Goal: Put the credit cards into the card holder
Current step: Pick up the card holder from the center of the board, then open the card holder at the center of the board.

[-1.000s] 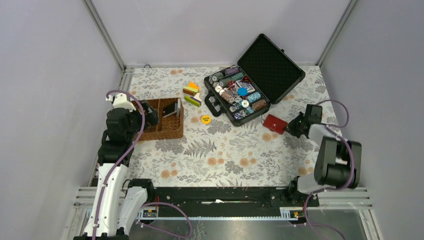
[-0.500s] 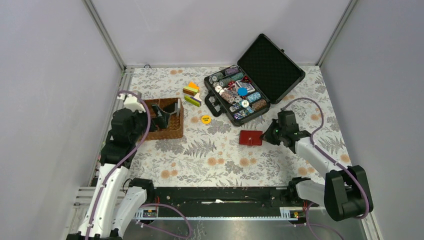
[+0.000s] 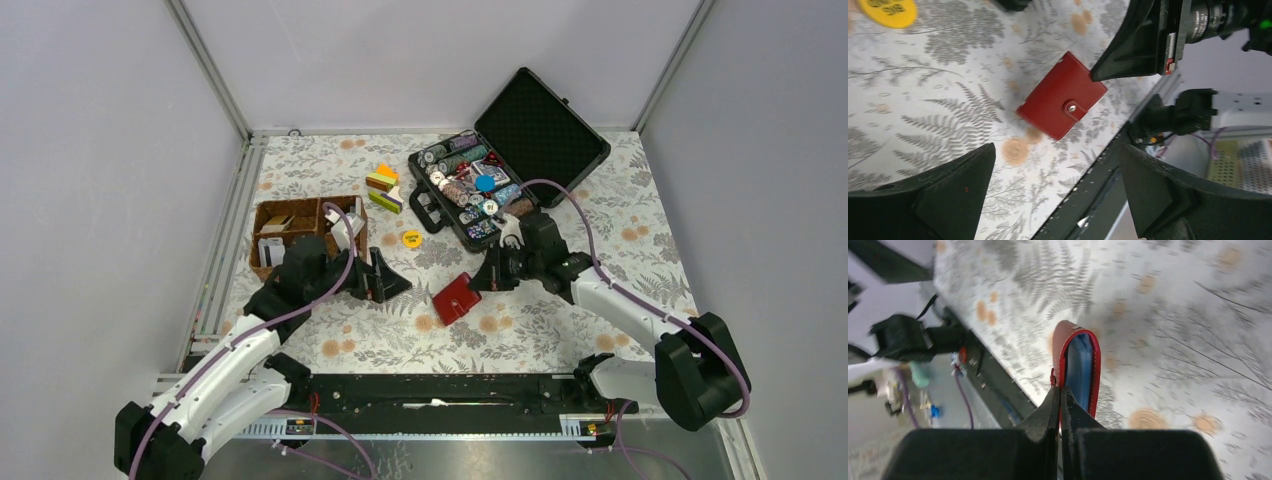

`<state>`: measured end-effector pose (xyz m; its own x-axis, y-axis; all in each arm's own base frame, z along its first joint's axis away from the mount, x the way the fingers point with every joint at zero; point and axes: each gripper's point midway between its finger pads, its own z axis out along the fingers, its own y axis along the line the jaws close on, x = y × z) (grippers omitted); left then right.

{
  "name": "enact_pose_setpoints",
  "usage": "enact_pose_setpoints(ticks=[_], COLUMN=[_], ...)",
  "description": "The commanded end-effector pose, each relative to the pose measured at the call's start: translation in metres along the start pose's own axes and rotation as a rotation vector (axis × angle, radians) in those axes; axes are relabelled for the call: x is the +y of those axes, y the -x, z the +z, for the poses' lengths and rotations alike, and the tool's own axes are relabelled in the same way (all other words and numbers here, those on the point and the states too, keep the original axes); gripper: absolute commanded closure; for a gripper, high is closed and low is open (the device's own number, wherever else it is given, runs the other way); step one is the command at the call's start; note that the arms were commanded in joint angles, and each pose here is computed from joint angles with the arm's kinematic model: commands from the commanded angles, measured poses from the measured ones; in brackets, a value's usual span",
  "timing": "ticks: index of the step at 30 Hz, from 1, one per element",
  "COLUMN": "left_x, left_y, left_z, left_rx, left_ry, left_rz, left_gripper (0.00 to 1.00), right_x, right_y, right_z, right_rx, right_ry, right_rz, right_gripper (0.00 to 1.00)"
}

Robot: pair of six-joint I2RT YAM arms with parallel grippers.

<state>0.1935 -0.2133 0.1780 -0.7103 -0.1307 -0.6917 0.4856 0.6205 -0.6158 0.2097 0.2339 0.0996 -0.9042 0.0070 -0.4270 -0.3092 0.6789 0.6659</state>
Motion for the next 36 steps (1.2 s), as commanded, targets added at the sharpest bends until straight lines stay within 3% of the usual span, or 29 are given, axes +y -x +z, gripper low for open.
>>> enact_pose_setpoints(ticks=[1,14,19,28,36], left_x=[-0.05,-0.076,-0.101,-0.113,-0.12], left_y=[0.019,0.018,0.016,0.005,0.006], left_z=[-0.006,-0.01,-0.023,-0.031,-0.038], left_rx=[-0.056,0.016,0.041,0.105,0.105], left_ry=[-0.242,-0.366,-0.509,-0.604,-0.637], left_rz=[0.035,0.078,0.111,0.102,0.124], left_gripper=[0.01,0.01,0.02,0.43,1.0], right_x=[0.078,0.19,0.211,0.214,0.194], right_y=[0.017,0.01,0.01,0.007,0.026], right_z=[-0.023,-0.067,-0.076,-0.071,-0.05], right_rx=[-0.004,0.084,0.098,0.122,0.04], right_ry=[0.31,0.624,0.684,0.693,0.528], right_rz=[-0.204,-0.405,-0.452,-0.47,-0.451], right_gripper=[1.0,1.0,1.0,1.0,0.99])
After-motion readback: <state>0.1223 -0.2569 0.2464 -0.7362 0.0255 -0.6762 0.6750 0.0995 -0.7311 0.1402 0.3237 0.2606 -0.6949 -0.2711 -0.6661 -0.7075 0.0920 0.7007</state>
